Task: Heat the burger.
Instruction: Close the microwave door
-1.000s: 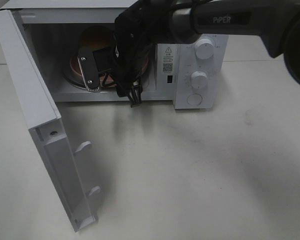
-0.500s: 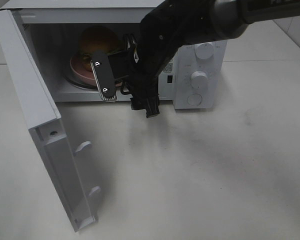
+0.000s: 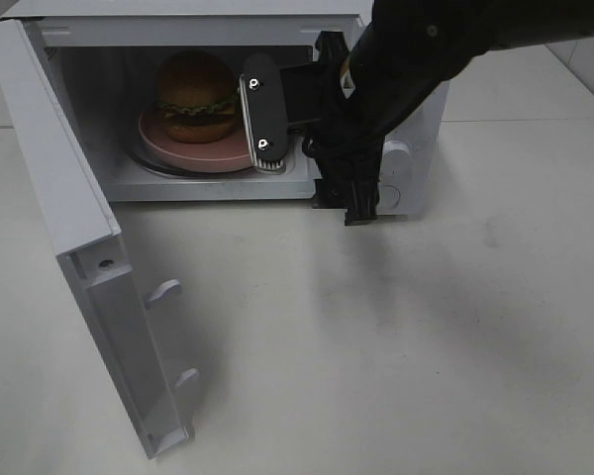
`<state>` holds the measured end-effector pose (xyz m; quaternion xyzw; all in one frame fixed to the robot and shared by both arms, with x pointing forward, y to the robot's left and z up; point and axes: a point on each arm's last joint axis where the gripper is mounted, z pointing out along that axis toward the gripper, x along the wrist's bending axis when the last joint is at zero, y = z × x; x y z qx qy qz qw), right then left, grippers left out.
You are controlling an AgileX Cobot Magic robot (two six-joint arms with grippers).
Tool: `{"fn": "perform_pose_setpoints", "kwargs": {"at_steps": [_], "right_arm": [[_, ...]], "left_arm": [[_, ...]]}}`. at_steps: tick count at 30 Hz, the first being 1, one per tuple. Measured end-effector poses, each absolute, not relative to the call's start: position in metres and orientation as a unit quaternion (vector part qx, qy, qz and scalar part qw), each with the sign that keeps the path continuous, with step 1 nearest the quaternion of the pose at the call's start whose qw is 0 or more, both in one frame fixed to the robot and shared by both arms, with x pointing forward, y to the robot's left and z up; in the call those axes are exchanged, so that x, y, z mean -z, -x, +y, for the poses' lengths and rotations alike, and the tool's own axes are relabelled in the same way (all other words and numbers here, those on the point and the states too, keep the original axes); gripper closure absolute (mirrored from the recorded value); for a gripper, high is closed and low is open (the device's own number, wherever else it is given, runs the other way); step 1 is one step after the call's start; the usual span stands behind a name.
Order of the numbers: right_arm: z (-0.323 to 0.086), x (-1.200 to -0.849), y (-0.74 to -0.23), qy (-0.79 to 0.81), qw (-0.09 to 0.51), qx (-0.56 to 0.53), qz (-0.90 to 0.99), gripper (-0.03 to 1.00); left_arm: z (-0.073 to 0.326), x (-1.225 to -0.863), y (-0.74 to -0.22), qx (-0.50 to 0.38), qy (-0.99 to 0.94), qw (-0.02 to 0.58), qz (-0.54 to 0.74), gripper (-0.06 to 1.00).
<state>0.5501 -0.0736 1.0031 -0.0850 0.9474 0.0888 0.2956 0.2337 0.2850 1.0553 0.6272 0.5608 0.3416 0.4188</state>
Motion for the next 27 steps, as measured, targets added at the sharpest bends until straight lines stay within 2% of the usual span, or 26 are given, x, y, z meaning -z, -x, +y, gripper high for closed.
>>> {"fn": "perform_pose_setpoints", "kwargs": {"at_steps": [13,27], "right_arm": [[-0.112,-1.029,-0.512,-0.070,0.271,-0.106,0.954,0.15],[-0.157,-1.042,-0.458,-0.300,0.204,-0.085,0.928,0.18]], "left_arm": [[0.285,-1.055,-0.234,-0.342,-0.627,0.419,0.561,-0.03],[0.285,-1.055,-0.234,-0.342,-0.627,0.419,0.561,-0.03]]}}
